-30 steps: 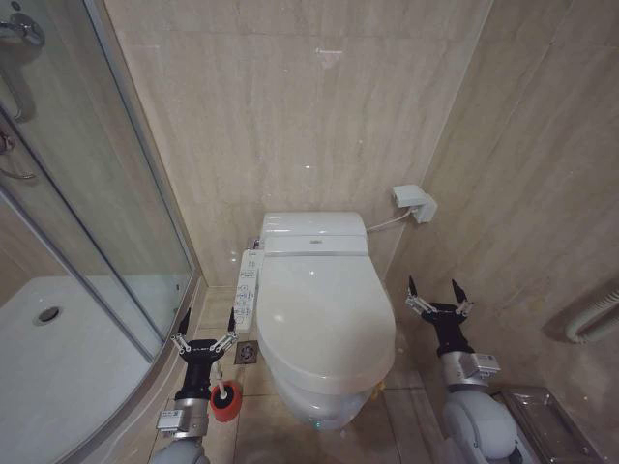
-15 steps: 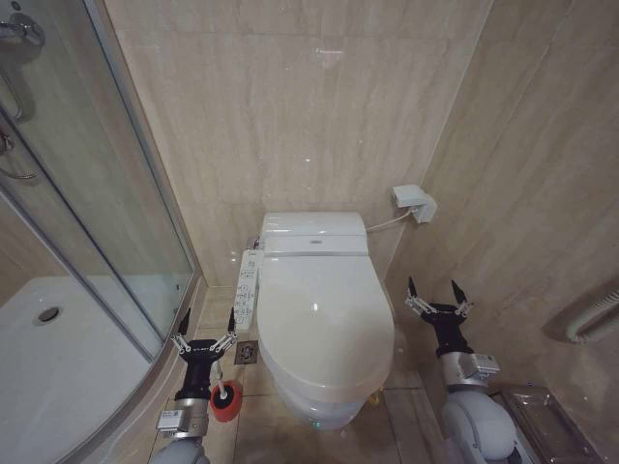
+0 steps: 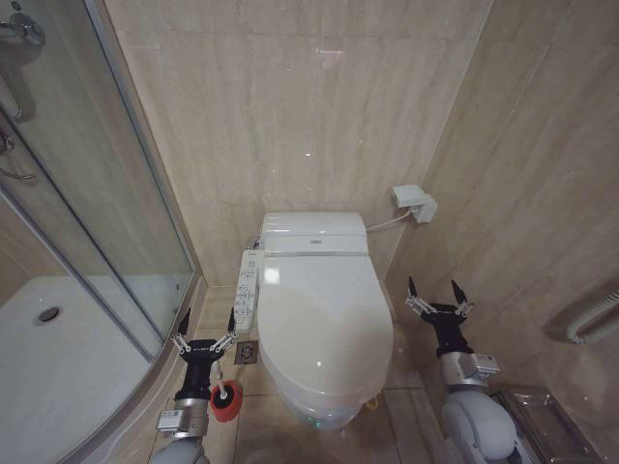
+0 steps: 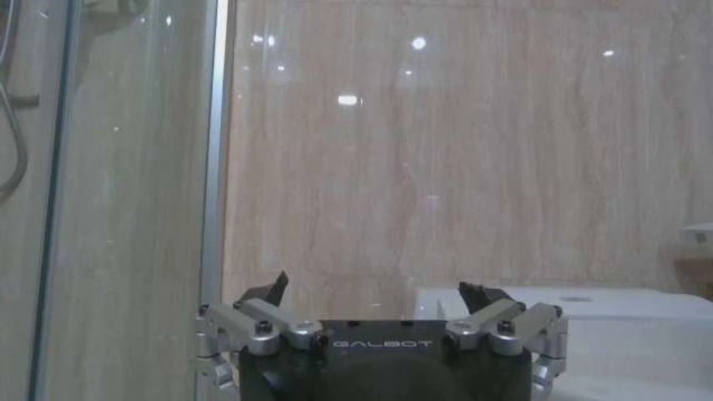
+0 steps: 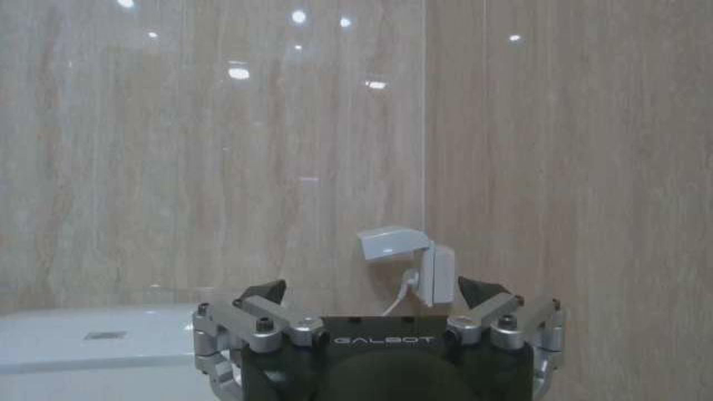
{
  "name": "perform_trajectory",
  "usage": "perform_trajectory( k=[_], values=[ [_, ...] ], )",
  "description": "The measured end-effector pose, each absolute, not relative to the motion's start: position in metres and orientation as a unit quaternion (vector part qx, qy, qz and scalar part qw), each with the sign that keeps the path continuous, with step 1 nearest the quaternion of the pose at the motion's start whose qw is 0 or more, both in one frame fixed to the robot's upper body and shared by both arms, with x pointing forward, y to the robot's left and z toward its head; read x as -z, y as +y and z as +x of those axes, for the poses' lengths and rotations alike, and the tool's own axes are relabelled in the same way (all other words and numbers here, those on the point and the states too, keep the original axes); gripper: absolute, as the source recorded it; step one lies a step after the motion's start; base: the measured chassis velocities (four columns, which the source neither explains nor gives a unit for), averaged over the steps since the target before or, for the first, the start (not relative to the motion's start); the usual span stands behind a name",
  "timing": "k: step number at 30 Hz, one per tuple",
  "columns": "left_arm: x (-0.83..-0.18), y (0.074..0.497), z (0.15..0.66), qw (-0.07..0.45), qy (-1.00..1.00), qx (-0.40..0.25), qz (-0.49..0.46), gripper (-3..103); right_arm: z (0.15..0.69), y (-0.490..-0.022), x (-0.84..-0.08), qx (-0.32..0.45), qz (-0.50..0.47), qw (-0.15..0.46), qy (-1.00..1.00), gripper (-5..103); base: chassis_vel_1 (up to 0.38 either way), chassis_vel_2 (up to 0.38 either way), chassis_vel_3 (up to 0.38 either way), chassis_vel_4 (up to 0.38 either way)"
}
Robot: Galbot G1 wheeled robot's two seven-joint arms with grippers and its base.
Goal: Open the toilet lid, clean the toilet bowl with a toilet brush, close the toilet lid, and flush.
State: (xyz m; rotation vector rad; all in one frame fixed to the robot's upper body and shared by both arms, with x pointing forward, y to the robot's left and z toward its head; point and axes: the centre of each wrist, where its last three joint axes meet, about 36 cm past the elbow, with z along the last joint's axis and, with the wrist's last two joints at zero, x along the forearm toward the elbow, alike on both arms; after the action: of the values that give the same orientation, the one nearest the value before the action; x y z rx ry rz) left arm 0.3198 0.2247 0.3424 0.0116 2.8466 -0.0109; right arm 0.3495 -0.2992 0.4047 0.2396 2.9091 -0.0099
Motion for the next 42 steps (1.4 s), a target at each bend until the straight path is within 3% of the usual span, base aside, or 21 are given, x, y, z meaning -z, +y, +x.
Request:
perform_trajectory(
  k=[19, 42],
  values=[
    [-0.342, 0.225, 0.32, 0.146, 0.989, 0.004, 0.004, 100, 0.35, -0.299, -0.405, 0.003, 0.082, 0.111, 0.99, 100, 0.0, 0.0, 0.0, 0.0],
    [-0.444, 0.234, 0.348, 0.006, 0.999, -0.009, 0.051, 100, 0.35, -0.299, -0.405, 0.003, 0.082, 0.111, 0.99, 100, 0.0, 0.0, 0.0, 0.0]
  ],
)
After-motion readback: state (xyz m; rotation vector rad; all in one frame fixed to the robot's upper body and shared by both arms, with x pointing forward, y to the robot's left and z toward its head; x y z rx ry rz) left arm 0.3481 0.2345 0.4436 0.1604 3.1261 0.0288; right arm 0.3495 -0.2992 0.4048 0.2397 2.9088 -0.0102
